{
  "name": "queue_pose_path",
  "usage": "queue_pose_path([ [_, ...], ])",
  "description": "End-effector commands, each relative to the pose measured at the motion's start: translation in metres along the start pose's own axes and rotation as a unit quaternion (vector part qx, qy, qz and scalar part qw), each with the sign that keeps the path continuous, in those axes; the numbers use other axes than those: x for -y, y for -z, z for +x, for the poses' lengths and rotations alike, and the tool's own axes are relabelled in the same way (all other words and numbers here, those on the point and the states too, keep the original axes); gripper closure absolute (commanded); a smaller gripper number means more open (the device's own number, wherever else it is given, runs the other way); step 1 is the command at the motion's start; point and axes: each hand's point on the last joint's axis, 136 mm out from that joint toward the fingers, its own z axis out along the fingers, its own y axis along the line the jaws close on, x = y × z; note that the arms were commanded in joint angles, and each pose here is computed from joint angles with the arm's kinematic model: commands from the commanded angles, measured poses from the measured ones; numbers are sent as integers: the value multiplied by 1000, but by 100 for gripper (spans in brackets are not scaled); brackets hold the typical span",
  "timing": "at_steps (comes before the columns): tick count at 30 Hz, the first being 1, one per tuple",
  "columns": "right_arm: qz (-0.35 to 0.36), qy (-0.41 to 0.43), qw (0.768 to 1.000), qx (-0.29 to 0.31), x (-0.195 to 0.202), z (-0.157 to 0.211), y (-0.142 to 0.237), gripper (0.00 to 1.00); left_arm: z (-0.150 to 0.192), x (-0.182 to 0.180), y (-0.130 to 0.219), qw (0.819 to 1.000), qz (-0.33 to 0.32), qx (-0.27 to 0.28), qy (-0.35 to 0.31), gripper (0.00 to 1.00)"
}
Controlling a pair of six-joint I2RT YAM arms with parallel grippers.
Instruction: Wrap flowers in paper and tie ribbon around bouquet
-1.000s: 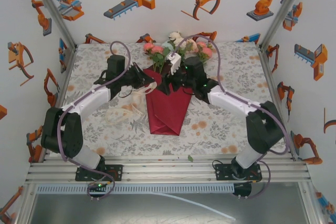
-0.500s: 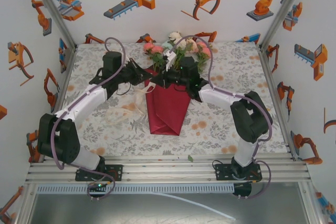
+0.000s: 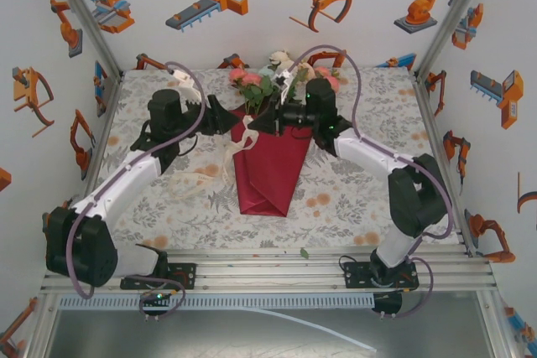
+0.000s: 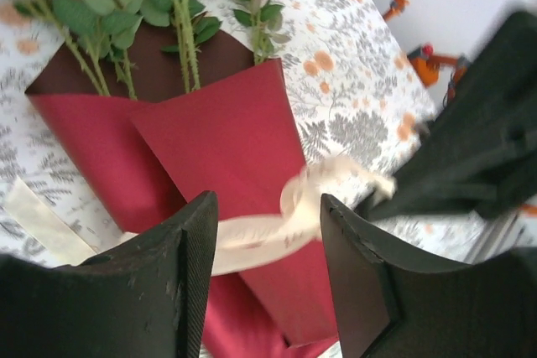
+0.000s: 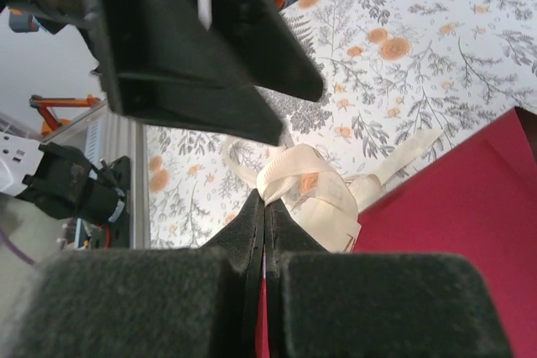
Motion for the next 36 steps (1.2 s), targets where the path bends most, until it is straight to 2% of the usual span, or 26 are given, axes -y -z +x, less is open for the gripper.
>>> queue_pose_path([
  [1,-39,5,999,-27,-25,-9,11,100,3,41,6,982,118,13,-145,49],
  [5,-40,9,998,-39,-30,-10,14,100,7,48,-8,976,157,13,-151,48],
  [10,-47,6,998,-41,-33,-11,14,100,1,49,-30,974,181,28,-131,48],
  [14,-47,8,998,-39,-35,-13,14,100,6,64,-45,965,233,31,-113,50],
  [21,-53,7,998,-40,-39,-13,16,100,25,63,-68,968,232,22,-92,48],
  [23,-55,4,998,-42,-42,-13,18,100,20,49,-76,977,191,32,-85,48],
  [25,-54,3,998,-44,-47,-15,22,100,14,16,-85,991,96,34,-92,48],
  [26,-52,4,998,-46,-51,-15,26,100,10,-9,-87,994,25,33,-106,48],
  [28,-44,10,997,-57,-58,-12,34,100,-4,-54,-84,983,-93,38,-151,49],
  [30,-28,13,997,-73,-62,-3,43,100,-22,-89,-76,969,-164,45,-178,49],
  [32,-5,14,996,-89,-64,5,53,100,-45,-115,-65,960,-201,61,-182,49],
  [36,41,-17,994,-101,-50,15,72,100,-79,-138,-46,959,-211,81,-169,48],
])
